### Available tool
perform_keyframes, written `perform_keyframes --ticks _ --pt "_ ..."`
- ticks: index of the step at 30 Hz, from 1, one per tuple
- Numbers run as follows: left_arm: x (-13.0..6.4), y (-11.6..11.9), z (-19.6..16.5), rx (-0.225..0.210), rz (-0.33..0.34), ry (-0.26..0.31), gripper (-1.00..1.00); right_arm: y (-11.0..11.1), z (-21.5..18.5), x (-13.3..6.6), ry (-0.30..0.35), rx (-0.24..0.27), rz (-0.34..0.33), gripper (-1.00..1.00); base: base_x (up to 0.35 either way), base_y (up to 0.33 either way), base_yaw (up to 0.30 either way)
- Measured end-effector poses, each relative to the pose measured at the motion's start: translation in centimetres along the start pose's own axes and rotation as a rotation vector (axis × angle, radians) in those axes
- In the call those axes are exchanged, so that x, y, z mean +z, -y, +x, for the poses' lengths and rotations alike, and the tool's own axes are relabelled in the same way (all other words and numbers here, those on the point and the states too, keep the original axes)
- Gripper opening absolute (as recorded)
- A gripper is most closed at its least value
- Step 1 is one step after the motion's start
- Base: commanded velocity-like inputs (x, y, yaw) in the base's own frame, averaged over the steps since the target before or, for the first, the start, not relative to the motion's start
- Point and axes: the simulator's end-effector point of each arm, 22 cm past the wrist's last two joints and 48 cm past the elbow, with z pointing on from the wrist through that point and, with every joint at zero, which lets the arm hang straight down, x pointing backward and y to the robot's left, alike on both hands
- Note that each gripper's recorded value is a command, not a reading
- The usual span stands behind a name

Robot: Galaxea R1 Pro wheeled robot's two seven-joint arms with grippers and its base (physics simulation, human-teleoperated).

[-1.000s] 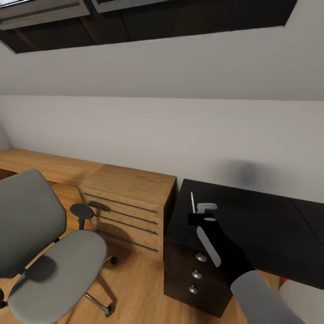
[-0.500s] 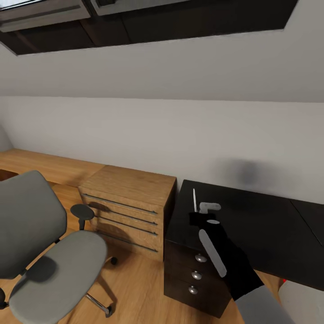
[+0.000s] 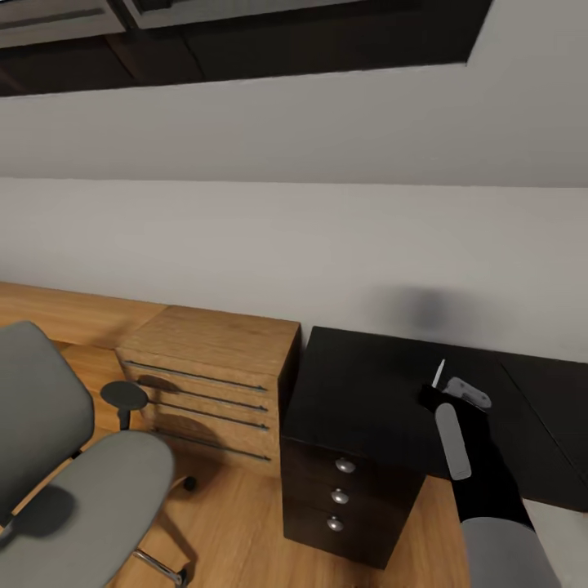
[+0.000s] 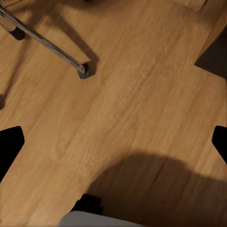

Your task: In the bedroom, organize the workspace by keeping the computer under the desk, ensuring the monitor is on the desk, placing the keyboard on the desk next to the monitor, placing the mouse on the desk next to the keyboard, moving the folder from the swivel chair onto the desk next to the mouse, stacking the notebook on top of the folder with the pen on top of the notebook, and positioning the swivel chair next to the desk.

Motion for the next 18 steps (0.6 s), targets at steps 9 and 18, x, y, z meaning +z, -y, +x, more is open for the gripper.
perform_keyframes --ticks 9,18 --pt "0.0 -0.4 0.4 -0.003 -0.008 -0.008 1.0 3.6 0.0 0.5 -0.013 0.064 0.074 -1.0 0.0 0.0 -0.297" --pt "0.0 -3.2 4.5 0.015 -0.063 -0.09 1.0 7.4 2.6 1.7 -0.083 0.092 0.169 -1.0 0.0 0.0 -0.298"
